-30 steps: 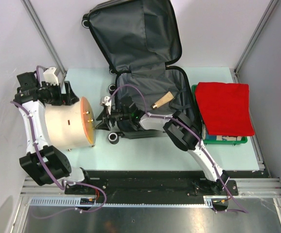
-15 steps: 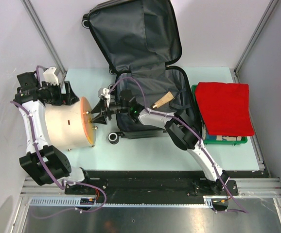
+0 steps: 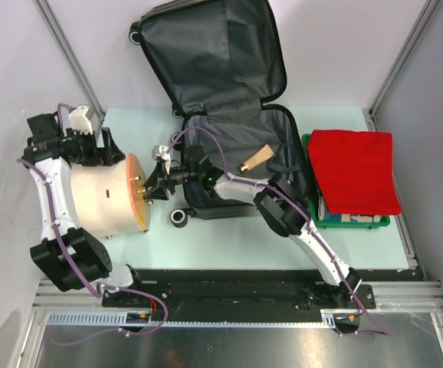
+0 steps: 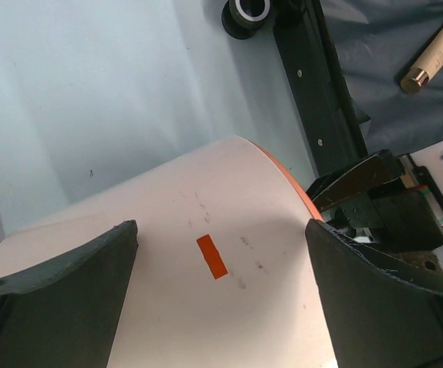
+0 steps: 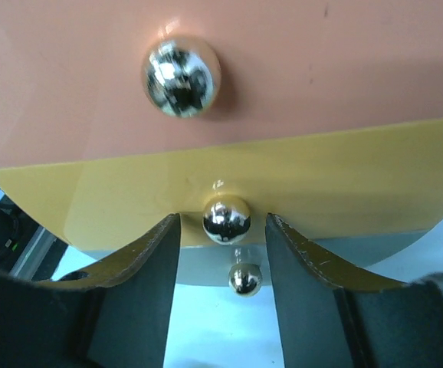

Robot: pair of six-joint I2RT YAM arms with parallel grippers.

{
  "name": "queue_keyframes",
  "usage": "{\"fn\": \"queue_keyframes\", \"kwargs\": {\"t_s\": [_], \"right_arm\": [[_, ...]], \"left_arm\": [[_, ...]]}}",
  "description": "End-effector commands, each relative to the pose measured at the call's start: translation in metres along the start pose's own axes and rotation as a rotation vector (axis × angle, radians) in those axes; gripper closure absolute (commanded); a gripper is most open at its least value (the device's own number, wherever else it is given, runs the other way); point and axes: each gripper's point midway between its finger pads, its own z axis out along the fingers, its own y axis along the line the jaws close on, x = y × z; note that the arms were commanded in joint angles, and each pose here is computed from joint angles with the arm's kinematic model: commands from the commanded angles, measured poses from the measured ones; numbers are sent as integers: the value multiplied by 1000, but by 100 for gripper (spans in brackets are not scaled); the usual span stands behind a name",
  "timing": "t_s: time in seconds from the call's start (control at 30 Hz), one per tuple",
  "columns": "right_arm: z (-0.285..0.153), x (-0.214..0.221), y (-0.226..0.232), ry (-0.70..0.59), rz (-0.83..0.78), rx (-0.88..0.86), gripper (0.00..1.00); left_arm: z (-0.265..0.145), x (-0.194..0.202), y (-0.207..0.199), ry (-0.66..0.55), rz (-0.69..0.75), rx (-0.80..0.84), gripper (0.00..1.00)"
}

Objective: Open, take out, and arrange the luggage

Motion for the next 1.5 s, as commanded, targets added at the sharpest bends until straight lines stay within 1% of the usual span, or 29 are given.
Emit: {"fn": "queue_keyframes", "kwargs": {"t_s": [0.0, 0.13, 0.17, 0.23, 0.27, 0.4, 0.47, 0.6, 0.7, 0.9, 0.93, 1.0, 1.03, 1.1, 1.13, 1.2, 1.23, 1.3, 1.47], "right_arm": [[-1, -1, -4, 5, -20, -12, 49], [-1, -6, -7, -5, -33, 1, 55], [0, -8, -8, -11, -29, 3, 55], [0, -12, -6, -16, -33, 1, 52], [0, -13, -6, -19, -37, 1, 47], [3, -24, -4, -40, -49, -7, 42], [3, -30, -3, -50, -46, -12, 42], [3, -42, 1, -70, -58, -20, 45], [4, -41, 2, -67, -59, -23, 49], [4, -32, -1, -50, -53, -13, 62], [3, -32, -3, -50, -52, -9, 67], [0, -35, -4, -51, -50, -4, 73], [-2, -36, -4, -50, -51, -4, 79], [-13, -38, -7, -43, -59, 9, 86], [-18, -36, -8, -38, -58, 15, 93], [-30, -28, -12, -19, -51, 28, 99], [-35, -34, -11, -21, -58, 30, 100], [-44, -30, -11, -8, -48, 35, 100], [-65, -36, -12, 9, -62, 55, 100]], "left_arm": [[4, 20, -4, 77, -65, 27, 5], [5, 19, -4, 79, -67, 31, 5], [5, 19, -5, 77, -68, 32, 5], [5, 19, -5, 79, -69, 31, 5], [5, 20, -5, 79, -68, 33, 5], [5, 19, -4, 78, -63, 30, 5], [5, 19, -4, 77, -64, 29, 5], [5, 18, -5, 75, -64, 33, 5], [5, 17, -5, 72, -62, 34, 5], [4, 17, -4, 75, -60, 27, 5], [4, 17, -3, 76, -61, 26, 5], [4, 18, -2, 77, -58, 20, 5], [4, 18, -2, 78, -57, 21, 5], [5, 18, 0, 79, -54, 16, 6], [6, 18, 0, 81, -54, 16, 6], [6, 18, 1, 83, -55, 16, 6], [7, 17, 1, 84, -54, 17, 6], [7, 16, 2, 83, -52, 14, 6], [9, 14, 4, 83, -55, 16, 6]]}}
